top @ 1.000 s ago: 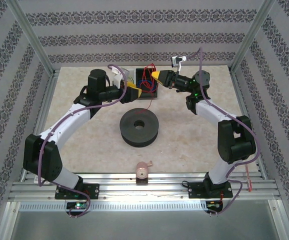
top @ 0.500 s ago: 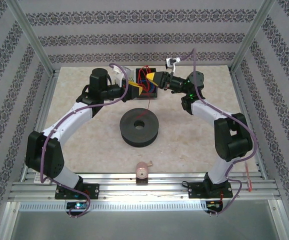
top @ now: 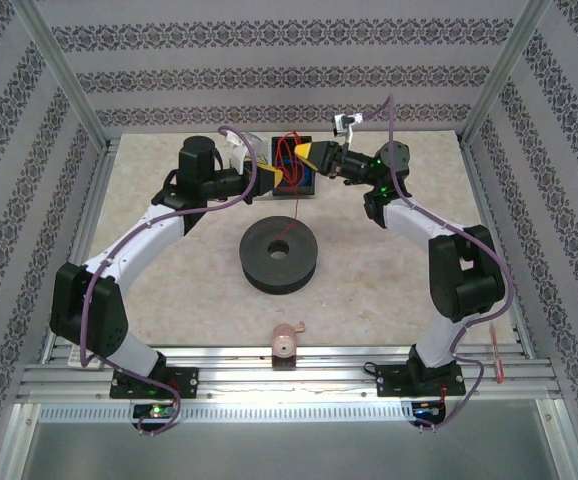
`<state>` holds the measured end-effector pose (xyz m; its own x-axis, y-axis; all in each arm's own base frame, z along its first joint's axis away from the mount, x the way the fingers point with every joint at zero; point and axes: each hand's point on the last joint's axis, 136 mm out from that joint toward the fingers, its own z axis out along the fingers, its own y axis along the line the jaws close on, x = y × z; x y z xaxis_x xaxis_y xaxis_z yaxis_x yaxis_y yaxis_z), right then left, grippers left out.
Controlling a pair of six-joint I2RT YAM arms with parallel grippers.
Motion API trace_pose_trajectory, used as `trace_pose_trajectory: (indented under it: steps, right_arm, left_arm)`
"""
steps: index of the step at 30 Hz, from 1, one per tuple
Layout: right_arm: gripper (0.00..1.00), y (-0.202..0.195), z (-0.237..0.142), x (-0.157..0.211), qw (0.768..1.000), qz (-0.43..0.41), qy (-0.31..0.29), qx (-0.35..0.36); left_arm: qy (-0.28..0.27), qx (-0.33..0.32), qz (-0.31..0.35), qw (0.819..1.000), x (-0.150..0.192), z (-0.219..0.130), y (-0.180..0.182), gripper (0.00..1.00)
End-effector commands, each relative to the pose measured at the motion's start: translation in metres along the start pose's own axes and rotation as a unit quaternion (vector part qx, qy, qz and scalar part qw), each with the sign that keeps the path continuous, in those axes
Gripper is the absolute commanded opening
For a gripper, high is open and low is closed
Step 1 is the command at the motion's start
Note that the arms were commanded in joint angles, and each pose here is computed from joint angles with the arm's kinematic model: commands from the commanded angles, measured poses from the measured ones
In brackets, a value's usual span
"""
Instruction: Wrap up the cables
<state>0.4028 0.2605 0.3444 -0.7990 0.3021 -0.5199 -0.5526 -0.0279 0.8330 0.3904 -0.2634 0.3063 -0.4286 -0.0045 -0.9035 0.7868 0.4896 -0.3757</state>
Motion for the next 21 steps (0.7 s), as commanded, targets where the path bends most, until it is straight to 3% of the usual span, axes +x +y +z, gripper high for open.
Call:
trace_pose_trajectory:
  steps: [1, 3, 11, 21]
  right_arm:
    - [0.35, 0.020, -0.013, -0.011, 0.999, -0.039, -0.011, -0.007]
    - [0.42, 0.021, -0.022, -0.014, 0.999, -0.043, -0.013, 0.000]
    - [0.46, 0.016, -0.045, -0.010, 0.998, -0.056, -0.014, 0.037]
    - [0.45, -0.001, -0.018, 0.020, 0.995, -0.064, 0.040, 0.066]
  left_arm:
    - [-0.011, 0.003, 0.031, 0.999, -0.010, -0.010, -0.015, 0.00]
    - [-0.011, 0.001, 0.034, 0.999, -0.011, -0.011, -0.016, 0.00]
    - [-0.012, 0.007, 0.036, 0.999, -0.013, -0.014, -0.021, 0.00]
    - [-0.015, 0.019, 0.035, 0.999, -0.016, -0.017, -0.029, 0.00]
